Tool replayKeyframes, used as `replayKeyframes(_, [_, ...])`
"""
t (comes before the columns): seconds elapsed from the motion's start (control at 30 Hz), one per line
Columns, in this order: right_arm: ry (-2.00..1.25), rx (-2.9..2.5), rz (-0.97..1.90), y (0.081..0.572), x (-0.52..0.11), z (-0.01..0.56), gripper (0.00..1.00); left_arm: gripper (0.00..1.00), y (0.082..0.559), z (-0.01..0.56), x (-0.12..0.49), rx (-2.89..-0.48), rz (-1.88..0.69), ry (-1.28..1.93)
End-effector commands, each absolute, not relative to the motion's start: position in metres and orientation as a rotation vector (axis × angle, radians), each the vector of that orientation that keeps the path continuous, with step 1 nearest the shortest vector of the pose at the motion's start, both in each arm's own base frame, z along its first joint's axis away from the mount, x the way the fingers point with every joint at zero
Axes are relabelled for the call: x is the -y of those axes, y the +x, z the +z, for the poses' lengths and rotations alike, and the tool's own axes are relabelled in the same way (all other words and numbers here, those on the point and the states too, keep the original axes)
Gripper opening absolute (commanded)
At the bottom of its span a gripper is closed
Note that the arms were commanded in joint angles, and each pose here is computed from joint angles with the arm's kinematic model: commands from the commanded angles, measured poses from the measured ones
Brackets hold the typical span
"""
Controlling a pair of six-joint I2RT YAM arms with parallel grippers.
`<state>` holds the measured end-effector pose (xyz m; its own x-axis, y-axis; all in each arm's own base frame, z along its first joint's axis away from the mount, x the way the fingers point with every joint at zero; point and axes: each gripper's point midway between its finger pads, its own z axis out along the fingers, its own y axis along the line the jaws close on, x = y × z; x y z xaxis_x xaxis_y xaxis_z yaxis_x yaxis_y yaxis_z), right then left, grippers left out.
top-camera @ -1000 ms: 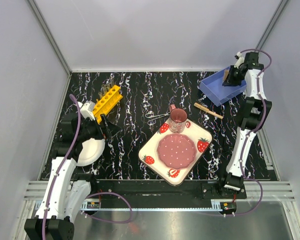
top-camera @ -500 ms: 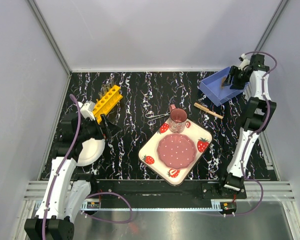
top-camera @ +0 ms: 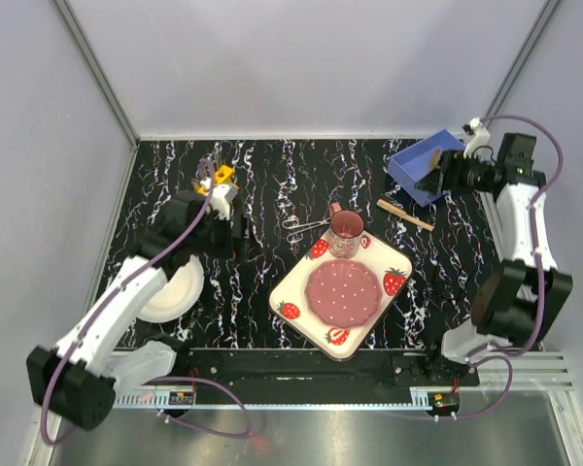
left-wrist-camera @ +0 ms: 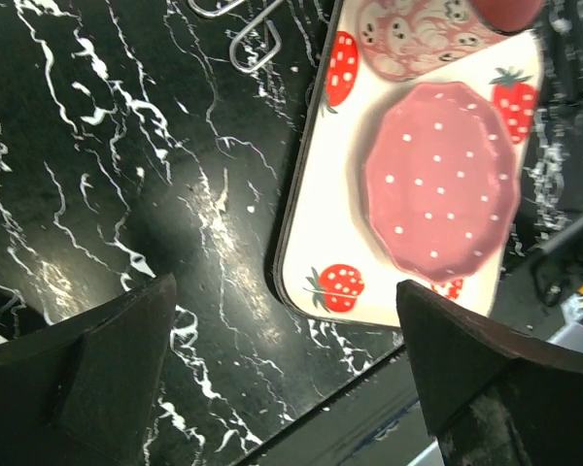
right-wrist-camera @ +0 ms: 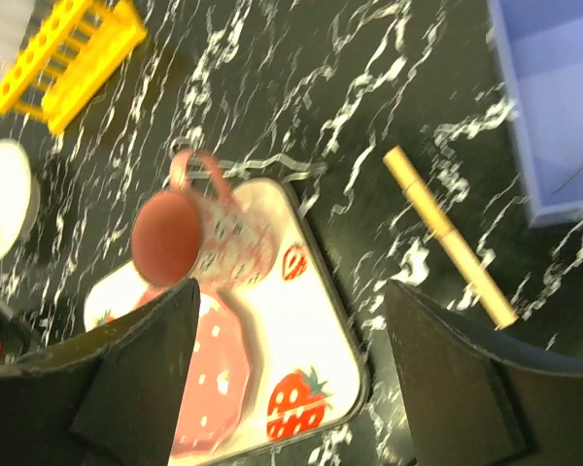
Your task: Organize the chemistry lab equipment
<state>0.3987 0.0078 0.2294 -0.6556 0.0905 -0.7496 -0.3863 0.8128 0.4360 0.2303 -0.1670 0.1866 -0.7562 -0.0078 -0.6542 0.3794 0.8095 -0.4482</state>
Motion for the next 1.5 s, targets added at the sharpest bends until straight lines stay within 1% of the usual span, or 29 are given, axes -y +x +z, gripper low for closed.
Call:
replayKeyframes(0.0, [-0.361, -2.050, 0.833, 0.363, -0.036, 0.237, 0.83, 0.97, 0.266, 0.180, 0.161, -2.406, -0.462, 0.382])
replayKeyframes(0.13, [-0.390, -1.996, 0.875, 0.335, -0.050, 0.247, 0.84, 0.96, 0.287, 0.156, 0.162, -2.529, -0.276, 0.507])
replayKeyframes(0.17, [-0.401, -1.984, 0.886, 0.331, -0.054, 0.250, 0.85, 0.96, 0.298, 0.165, 0.167, -2.509, -0.267, 0.524])
replayKeyframes(0.2, [-0.412, -1.967, 0.898, 0.327, -0.056, 0.252, 0.85, 0.95, 0.304, 0.150, 0.170, -2.549, -0.238, 0.574])
replayKeyframes(0.3, [-0.430, -1.936, 0.901, 0.319, -0.060, 0.254, 0.87, 0.94, 0.325, 0.155, 0.184, -2.537, -0.197, 0.654])
replayKeyframes(0.33, [-0.426, -1.937, 0.908, 0.316, -0.062, 0.252, 0.87, 0.94, 0.329, 0.140, 0.191, -2.576, -0.178, 0.684])
replayKeyframes(0.4, [-0.433, -1.926, 0.931, 0.314, -0.064, 0.254, 0.87, 0.93, 0.344, 0.145, 0.203, -2.534, -0.170, 0.763])
replayKeyframes(0.43, [-0.433, -1.926, 0.940, 0.313, -0.065, 0.253, 0.87, 0.93, 0.348, 0.131, 0.210, -2.557, -0.160, 0.800])
replayKeyframes(0.47, [-0.433, -1.924, 0.942, 0.313, -0.065, 0.254, 0.87, 0.93, 0.356, 0.136, 0.217, -2.534, -0.167, 0.813])
replayKeyframes(0.6, [-0.441, -1.918, 0.946, 0.312, -0.066, 0.254, 0.87, 0.92, 0.377, 0.121, 0.231, -2.540, -0.171, 0.852])
replayKeyframes(0.7, [-0.445, -1.915, 0.950, 0.311, -0.067, 0.254, 0.87, 0.90, 0.389, 0.116, 0.249, -2.542, -0.237, 0.858])
replayKeyframes(0.77, [-0.446, -1.913, 0.953, 0.311, -0.067, 0.255, 0.87, 0.88, 0.396, 0.117, 0.262, -2.528, -0.288, 0.862])
replayKeyframes(0.8, [-0.445, -1.914, 0.954, 0.311, -0.067, 0.255, 0.87, 0.87, 0.399, 0.105, 0.265, -2.550, -0.295, 0.864])
replayKeyframes(0.83, [-0.444, -1.915, 0.955, 0.310, -0.068, 0.255, 0.87, 0.82, 0.401, 0.103, 0.270, -2.551, -0.315, 0.867])
replayKeyframes(0.87, [-0.442, -1.915, 0.951, 0.311, -0.067, 0.255, 0.87, 0.80, 0.406, 0.104, 0.274, -2.541, -0.330, 0.866])
replayKeyframes(0.9, [-0.441, -1.914, 0.954, 0.310, -0.067, 0.255, 0.87, 0.79, 0.407, 0.093, 0.276, -2.565, -0.332, 0.864])
replayKeyframes(1.13, [-0.440, -1.917, 0.964, 0.310, -0.068, 0.254, 0.87, 0.73, 0.419, 0.079, 0.297, -2.550, -0.422, 0.852])
replayKeyframes(1.27, [-0.435, -1.923, 0.973, 0.312, -0.068, 0.252, 0.87, 0.67, 0.420, 0.071, 0.305, -2.555, -0.463, 0.838])
replayKeyframes(1.37, [-0.432, -1.927, 0.977, 0.312, -0.068, 0.250, 0.87, 0.61, 0.418, 0.062, 0.309, -2.569, -0.479, 0.842])
replayKeyframes(1.47, [-0.428, -1.931, 0.976, 0.312, -0.067, 0.250, 0.87, 0.60, 0.414, 0.055, 0.314, -2.577, -0.477, 0.861])
